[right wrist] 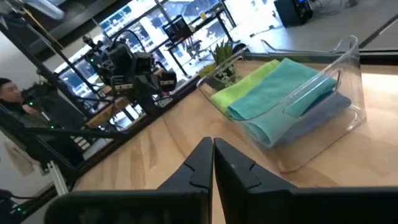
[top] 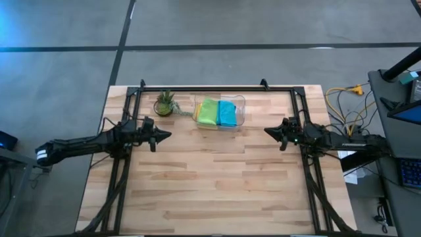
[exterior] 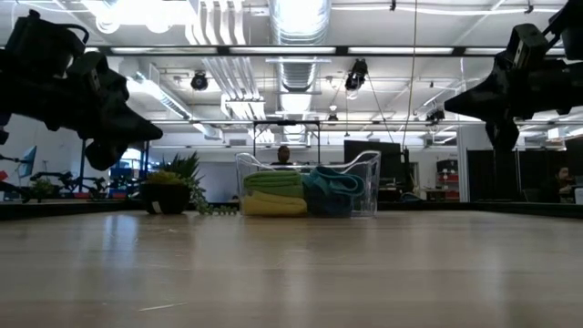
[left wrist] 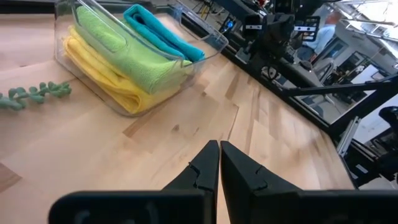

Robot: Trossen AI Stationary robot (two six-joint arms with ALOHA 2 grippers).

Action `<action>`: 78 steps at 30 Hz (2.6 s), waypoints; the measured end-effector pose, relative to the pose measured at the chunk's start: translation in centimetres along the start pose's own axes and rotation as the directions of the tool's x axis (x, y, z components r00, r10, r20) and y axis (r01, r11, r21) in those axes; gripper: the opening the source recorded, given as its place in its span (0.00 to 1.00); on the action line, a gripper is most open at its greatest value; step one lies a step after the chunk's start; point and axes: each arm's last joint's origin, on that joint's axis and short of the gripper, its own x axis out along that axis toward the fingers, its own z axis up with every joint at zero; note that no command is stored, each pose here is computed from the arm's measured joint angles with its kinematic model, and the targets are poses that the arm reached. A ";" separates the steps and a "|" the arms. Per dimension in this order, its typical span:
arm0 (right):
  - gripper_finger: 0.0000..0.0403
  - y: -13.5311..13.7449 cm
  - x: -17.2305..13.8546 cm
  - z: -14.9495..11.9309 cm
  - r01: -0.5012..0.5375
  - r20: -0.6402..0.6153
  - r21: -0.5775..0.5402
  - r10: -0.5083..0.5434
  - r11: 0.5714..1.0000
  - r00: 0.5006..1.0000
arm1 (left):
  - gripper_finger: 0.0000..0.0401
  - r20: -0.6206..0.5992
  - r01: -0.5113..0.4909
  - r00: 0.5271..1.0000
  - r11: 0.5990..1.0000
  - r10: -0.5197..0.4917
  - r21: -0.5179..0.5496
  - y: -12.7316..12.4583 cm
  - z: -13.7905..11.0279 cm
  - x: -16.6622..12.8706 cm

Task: Fold microfiber towels
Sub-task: Return to Home Position

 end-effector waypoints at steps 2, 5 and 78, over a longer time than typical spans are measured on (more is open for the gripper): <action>0.02 0.0 0.0 -0.1 0.004 -0.006 0.000 -0.004 1.000 1.000 | 0.00 -0.007 -0.005 1.000 1.000 0.005 -0.001 0.0 -0.1 0.1; 0.02 0.0 0.1 -0.1 0.007 -0.011 -0.001 -0.007 1.000 1.000 | 0.00 -0.015 -0.011 1.000 1.000 0.011 -0.002 0.1 -0.1 0.1; 0.02 0.0 0.1 -0.1 0.009 -0.011 -0.001 -0.009 1.000 1.000 | 0.00 -0.027 -0.019 0.999 1.000 0.019 -0.003 0.2 -0.2 0.2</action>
